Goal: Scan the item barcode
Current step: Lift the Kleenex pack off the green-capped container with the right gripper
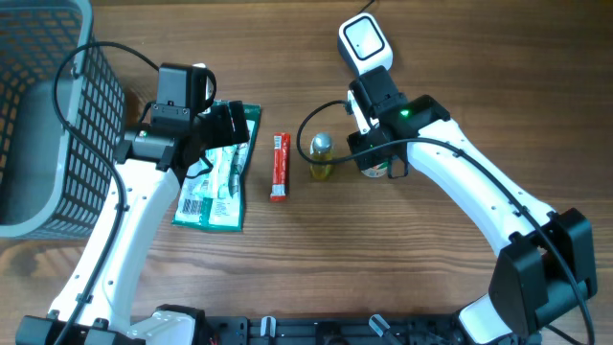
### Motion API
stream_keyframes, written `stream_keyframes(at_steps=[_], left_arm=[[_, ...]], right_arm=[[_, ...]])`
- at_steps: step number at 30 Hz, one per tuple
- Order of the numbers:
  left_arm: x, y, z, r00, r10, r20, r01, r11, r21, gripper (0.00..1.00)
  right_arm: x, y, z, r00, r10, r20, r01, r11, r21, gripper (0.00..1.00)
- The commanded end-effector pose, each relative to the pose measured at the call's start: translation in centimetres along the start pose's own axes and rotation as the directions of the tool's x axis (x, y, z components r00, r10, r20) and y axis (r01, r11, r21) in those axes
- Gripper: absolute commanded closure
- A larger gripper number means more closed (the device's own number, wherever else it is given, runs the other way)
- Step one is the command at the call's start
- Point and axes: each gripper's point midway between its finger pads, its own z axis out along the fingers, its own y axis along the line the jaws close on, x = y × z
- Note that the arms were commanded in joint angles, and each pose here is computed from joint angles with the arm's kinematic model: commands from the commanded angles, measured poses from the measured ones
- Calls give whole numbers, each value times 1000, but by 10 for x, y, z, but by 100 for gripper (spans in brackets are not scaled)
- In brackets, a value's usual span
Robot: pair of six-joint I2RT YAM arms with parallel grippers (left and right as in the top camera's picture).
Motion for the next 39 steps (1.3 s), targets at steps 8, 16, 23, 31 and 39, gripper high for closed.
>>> stream_keyframes(at_steps=[8, 16, 23, 31, 39], left_arm=[[-2, 1, 0, 1000, -5, 1, 5, 1000, 5, 0], [-2, 1, 0, 1000, -5, 1, 5, 1000, 5, 0], [-2, 1, 0, 1000, -5, 1, 5, 1000, 4, 0], [-2, 1, 0, 1000, -5, 1, 5, 1000, 5, 0], [-2, 1, 0, 1000, -5, 1, 5, 1000, 5, 0]], right_arm=[[14, -5, 22, 997, -13, -79, 16, 999, 32, 63], [20, -4, 26, 994, 5, -108, -1, 1000, 31, 58], [23, -4, 26, 993, 14, -121, -10, 999, 34, 66], [22, -6, 26, 993, 12, -116, -6, 999, 45, 65], [19, -18, 26, 995, 11, -103, 0, 993, 115, 78]])
